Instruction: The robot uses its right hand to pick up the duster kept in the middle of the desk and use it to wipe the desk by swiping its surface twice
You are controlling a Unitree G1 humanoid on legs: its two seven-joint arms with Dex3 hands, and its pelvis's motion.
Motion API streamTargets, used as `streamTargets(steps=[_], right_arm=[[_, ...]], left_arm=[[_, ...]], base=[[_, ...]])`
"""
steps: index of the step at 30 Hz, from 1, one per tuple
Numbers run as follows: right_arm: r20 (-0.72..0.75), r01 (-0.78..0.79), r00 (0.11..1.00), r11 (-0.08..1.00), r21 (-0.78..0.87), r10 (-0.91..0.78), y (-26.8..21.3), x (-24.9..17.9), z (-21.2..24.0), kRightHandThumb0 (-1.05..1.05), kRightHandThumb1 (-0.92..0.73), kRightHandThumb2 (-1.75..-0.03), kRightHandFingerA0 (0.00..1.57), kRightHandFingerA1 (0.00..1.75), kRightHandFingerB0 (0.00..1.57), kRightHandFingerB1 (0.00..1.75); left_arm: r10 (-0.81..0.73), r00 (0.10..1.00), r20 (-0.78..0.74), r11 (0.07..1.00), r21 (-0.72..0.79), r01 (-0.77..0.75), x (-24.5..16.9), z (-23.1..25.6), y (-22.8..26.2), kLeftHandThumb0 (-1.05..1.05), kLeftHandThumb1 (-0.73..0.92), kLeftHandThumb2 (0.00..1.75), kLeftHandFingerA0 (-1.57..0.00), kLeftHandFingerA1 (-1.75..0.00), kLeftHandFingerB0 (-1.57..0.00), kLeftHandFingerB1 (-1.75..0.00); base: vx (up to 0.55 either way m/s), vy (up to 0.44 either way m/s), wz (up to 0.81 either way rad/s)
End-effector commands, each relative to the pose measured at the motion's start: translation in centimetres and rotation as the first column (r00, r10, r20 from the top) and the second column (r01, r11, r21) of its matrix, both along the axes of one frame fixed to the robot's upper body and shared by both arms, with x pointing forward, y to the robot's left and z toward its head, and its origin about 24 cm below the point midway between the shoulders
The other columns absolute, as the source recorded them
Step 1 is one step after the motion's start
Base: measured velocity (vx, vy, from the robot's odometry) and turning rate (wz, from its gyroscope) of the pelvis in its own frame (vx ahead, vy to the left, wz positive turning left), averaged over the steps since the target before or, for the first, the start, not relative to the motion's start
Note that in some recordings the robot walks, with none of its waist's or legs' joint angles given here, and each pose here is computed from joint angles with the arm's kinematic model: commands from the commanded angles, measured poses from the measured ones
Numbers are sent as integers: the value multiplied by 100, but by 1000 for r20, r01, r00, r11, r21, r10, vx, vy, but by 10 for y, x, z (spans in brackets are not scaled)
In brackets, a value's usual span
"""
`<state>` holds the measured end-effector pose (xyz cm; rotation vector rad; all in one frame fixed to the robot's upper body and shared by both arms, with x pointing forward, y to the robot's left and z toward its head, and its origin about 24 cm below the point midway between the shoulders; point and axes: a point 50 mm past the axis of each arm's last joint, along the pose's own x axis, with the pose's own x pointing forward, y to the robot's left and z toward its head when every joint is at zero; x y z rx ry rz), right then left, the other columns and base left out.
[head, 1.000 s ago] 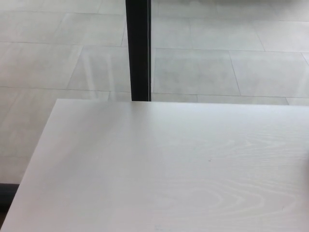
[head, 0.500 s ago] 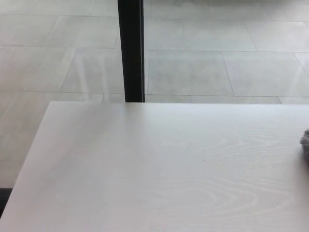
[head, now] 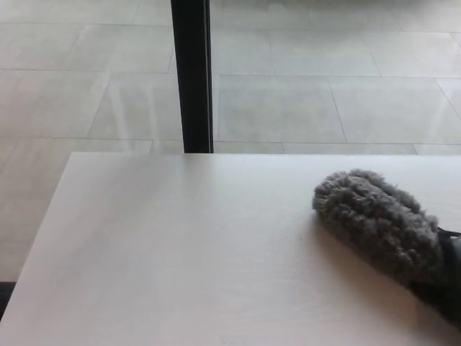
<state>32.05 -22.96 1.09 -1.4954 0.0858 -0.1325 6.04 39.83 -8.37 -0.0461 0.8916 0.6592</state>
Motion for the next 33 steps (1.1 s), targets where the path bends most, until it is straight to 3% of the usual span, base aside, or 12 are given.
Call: streamTargets(steps=[1,2,4,7,10,19,26,27,28,29,30,33], right_arm=[[-170,-219,961,976,17,219,66,-25,-34,-30,-46,-88,119,136,80,85],[-173,-272,948,962,-2,267,72,-29,-34,-26,-67,-61,89,174,83,99],[-185,-360,919,932,-31,348,91,-36,-37,-28,-72,-61,88,175,81,110],[-170,-418,896,909,-4,411,109,-47,-36,-25,-69,-61,87,175,88,77],[-153,-509,848,860,34,508,129,-60,-35,-24,-67,-61,89,174,89,75],[-129,-686,716,725,52,686,189,-95,-15,-18,-58,-90,101,175,87,103],[-143,-659,743,752,13,654,176,-81,-19,-20,-63,-85,97,175,78,129],[-143,-652,751,758,-1,645,172,-77,-19,-28,-55,-101,122,138,86,107],[-134,-646,758,763,-17,638,168,-74,-18,-19,-64,-86,98,175,79,121],[-110,-642,764,766,-40,635,164,-70,-17,-29,-52,-98,123,138,89,110],[-108,-607,792,794,-29,601,156,-61,-15,-20,-65,-76,95,175,81,120],[-89,-539,840,842,-15,536,147,-46,-7,-24,-68,-63,89,175,82,99]], left_arm=[[9,1000,21,999,34,-10,0,8,9,-49,70,61,-64,-54,-54,-45],[7,1000,19,999,39,-7,1,8,9,-50,70,61,-64,-54,-57,-45],[11,1000,23,1000,28,-12,1,9,10,-51,69,61,-67,-55,-54,-44],[-1,1000,18,999,37,0,2,10,11,-50,70,61,-63,-53,-54,-44],[16,1000,23,999,28,-16,3,9,11,-50,69,60,-61,-53,-53,-44],[-14,999,33,999,32,13,6,11,11,-53,69,61,-61,-54,-51,-45],[-3,1000,30,1000,30,2,6,10,10,-52,71,62,-62,-53,-53,-45],[-3,999,33,1000,28,2,6,10,10,-52,71,62,-62,-53,-51,-44],[5,999,35,1000,24,-6,6,10,10,-52,70,61,-62,-53,-54,-45],[7,999,35,1000,22,-8,6,10,10,-52,69,61,-61,-53,-54,-45],[29,999,42,999,14,-30,4,8,9,-50,69,60,-61,-55,-53,-45],[-6,1000,11,999,45,5,4,9,9,-51,70,61,-62,-51,-54,-44]], base=[[0,0,0],[0,0,0],[0,0,0],[0,0,0],[0,0,0],[0,0,0],[0,0,0],[0,0,0],[0,0,0],[0,0,0],[0,0,0],[0,0,0]])
